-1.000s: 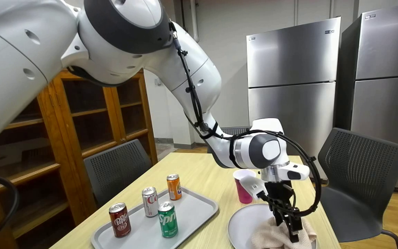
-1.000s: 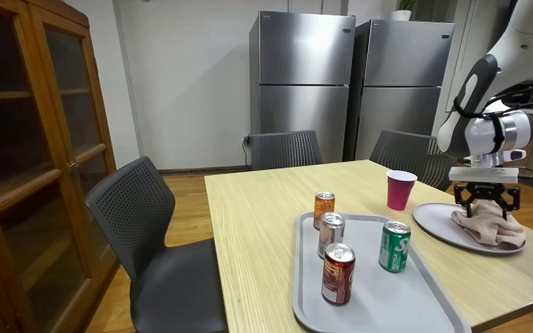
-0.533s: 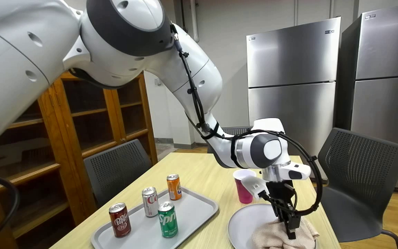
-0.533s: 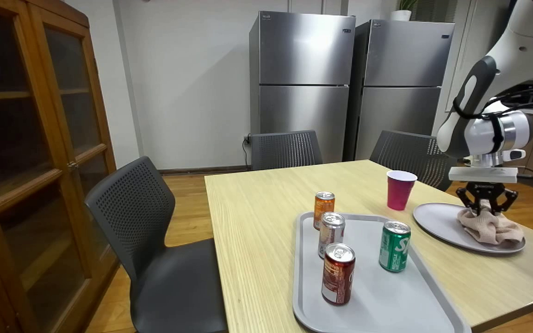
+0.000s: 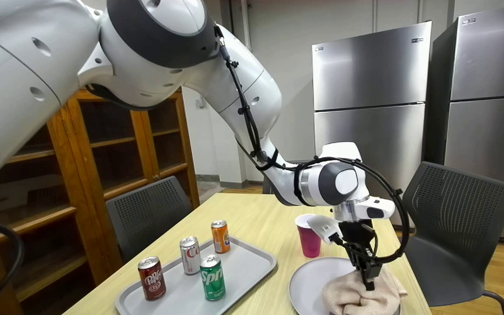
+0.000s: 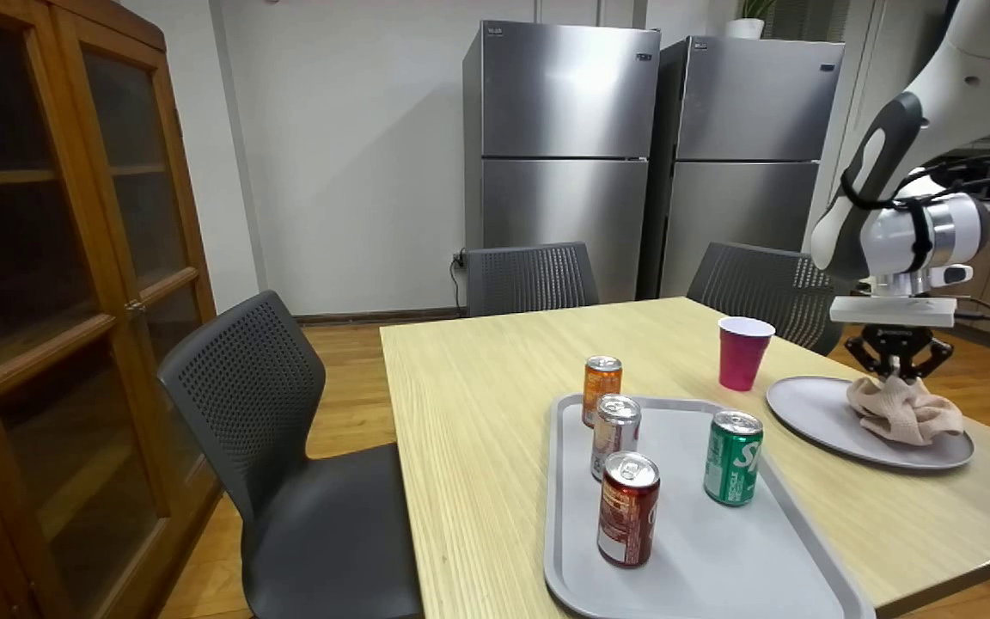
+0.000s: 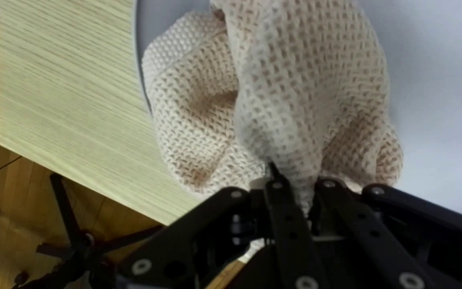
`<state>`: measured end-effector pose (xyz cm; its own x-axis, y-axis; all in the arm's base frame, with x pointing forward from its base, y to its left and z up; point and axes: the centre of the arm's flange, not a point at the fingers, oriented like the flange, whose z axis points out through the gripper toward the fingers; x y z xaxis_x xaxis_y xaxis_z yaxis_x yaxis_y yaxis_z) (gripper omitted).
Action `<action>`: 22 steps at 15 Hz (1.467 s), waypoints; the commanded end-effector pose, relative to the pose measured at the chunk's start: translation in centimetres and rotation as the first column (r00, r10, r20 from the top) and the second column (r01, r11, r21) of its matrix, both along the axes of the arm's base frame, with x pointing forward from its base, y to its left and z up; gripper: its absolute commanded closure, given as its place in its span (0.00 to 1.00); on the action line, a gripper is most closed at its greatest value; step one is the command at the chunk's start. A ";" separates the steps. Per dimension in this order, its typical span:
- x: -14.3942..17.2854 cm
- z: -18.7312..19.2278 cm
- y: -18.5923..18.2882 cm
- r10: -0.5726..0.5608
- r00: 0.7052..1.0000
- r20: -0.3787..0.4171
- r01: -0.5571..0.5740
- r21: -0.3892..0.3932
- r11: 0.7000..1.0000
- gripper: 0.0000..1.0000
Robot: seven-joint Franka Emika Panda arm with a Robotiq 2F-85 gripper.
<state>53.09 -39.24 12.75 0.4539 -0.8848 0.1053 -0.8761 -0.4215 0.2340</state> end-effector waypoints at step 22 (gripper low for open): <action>8.3 12.7 0.5 0.079 0.964 0.256 -0.066 -0.060 0.996 0.97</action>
